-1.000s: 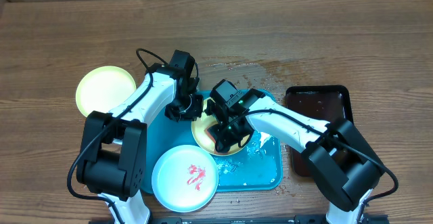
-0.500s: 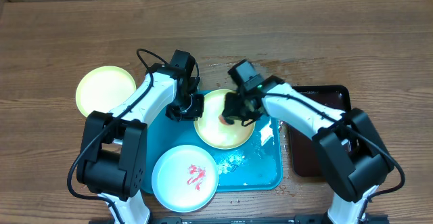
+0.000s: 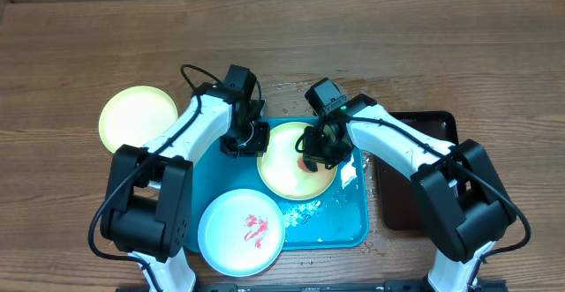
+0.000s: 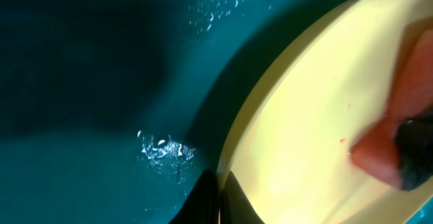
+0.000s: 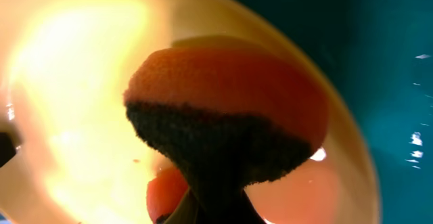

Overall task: Clean dirty plates on tray and stack at the side
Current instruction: 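Scrub the orange sauce on the plate with the sponge in circles, then keep scrubbing the plate surface with the sponge while the left gripper holds it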

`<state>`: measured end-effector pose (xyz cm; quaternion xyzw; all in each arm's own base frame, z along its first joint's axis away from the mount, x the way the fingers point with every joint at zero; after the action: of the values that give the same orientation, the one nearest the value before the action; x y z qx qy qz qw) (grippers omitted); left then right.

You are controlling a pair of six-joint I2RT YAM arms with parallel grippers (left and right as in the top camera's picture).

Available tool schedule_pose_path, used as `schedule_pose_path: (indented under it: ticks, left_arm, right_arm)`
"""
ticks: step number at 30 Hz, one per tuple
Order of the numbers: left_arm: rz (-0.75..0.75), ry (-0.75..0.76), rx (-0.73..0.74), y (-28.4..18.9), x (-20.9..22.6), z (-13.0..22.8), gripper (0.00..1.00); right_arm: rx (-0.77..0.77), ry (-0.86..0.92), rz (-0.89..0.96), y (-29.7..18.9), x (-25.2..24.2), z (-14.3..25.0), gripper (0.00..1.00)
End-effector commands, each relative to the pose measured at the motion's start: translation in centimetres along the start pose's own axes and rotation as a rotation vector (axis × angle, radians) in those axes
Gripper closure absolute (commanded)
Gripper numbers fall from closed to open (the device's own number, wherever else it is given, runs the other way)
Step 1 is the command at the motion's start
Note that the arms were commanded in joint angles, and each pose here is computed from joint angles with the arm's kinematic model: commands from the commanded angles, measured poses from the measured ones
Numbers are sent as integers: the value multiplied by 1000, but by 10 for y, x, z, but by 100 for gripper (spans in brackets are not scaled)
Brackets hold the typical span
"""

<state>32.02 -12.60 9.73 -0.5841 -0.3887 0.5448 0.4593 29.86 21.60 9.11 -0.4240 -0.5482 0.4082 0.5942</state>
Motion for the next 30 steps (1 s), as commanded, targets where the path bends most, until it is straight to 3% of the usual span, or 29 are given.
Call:
schedule_pose_path:
  ticks: [1,6,12,21,30]
  left_arm:
    - [119,42,-22,-9,-14,-2,96]
    - [149,57,-17,-9,-17,-1,96]
    - [143,54,-14,-9,-16,-1,96]
    - [40,11,-27,-8,-6,-2,96]
    - [36,15,-45,2,-2,-2,96]
  right_arm:
    - [42,-48,-147,0,21,3,96]
    - [42,-71,-315,-3,46,0,96]
    - [7,-55,-370,-3,65,0,96]
    - [-28,29,-176,4,41,0,96]
    - [-25,94,-152,9,15,-6,96]
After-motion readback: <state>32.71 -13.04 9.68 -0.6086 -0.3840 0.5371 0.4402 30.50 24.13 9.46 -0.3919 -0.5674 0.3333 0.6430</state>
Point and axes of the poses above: each gripper's point midway between its finger pads, its own y axis out along the fingers, its own x axis along the line the jaws close on, z = x × y, the point moved 8 cm from there along -y, back along the fingers
